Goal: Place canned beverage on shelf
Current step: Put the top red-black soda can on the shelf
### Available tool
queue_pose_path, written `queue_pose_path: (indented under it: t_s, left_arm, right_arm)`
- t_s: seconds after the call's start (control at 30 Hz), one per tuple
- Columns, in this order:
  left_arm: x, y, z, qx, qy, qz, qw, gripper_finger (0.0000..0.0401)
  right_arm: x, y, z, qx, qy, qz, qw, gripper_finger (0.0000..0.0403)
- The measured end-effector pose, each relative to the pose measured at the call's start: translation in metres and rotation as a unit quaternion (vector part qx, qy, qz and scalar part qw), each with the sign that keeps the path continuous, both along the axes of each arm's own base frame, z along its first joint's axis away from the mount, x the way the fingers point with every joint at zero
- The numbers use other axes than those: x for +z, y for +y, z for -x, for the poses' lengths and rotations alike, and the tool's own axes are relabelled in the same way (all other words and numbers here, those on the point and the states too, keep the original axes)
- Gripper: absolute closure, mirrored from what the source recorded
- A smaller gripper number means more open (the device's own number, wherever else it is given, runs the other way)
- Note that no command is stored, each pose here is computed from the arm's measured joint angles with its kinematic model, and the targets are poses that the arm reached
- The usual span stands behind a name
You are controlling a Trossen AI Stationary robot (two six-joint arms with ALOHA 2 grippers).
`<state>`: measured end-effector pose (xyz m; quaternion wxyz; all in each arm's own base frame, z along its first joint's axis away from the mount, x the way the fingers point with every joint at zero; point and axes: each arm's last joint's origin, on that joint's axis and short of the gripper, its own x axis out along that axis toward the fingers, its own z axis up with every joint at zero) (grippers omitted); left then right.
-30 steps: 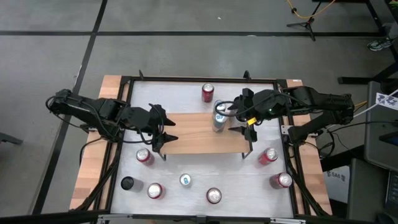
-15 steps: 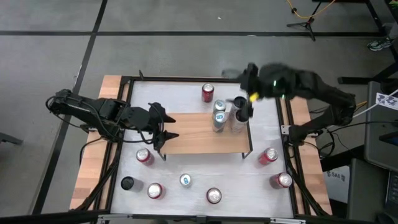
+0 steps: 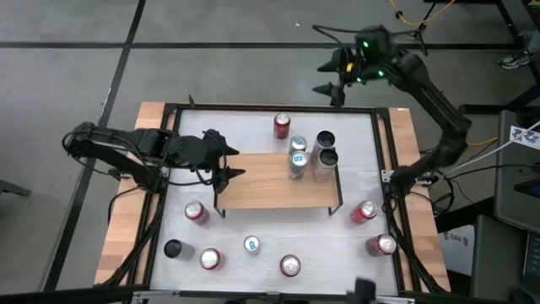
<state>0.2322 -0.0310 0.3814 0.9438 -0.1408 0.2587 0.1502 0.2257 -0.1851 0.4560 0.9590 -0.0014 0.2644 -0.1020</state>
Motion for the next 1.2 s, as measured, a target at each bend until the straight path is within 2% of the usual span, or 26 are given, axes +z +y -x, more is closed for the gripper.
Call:
queue_pose_path:
  t_s: [0.17, 0.37, 0.53, 0.77, 1.07, 1.2]
  left_arm:
    - [0.0, 0.012, -0.001, 0.021, 0.001, 0.003, 1.0, 0.0094]
    - [0.0, 0.027, -0.002, 0.046, 0.005, -0.009, 0.999, 0.0094]
    - [0.0, 0.037, -0.002, 0.053, 0.012, -0.029, 0.998, 0.0094]
    - [-0.001, 0.044, -0.001, 0.061, 0.02, -0.039, 0.997, 0.0094]
    - [-0.001, 0.045, -0.001, 0.062, 0.02, -0.039, 0.997, 0.0094]
    - [-0.001, 0.044, -0.001, 0.062, 0.021, -0.039, 0.997, 0.0094]
  right_arm:
    - [-0.028, -0.04, -0.008, -0.005, 0.026, -0.031, 0.999, 0.0063]
    - [-0.06, -0.063, -0.03, 0.009, 0.051, -0.076, 0.996, 0.0063]
    - [-0.079, -0.065, -0.052, 0.033, 0.061, -0.09, 0.994, 0.0063]
    - [-0.094, -0.058, -0.082, 0.061, 0.063, -0.082, 0.993, 0.0063]
    - [-0.109, -0.044, -0.112, 0.034, 0.103, -0.031, 0.994, 0.0063]
    - [-0.118, -0.042, -0.119, 0.037, 0.117, -0.036, 0.992, 0.0063]
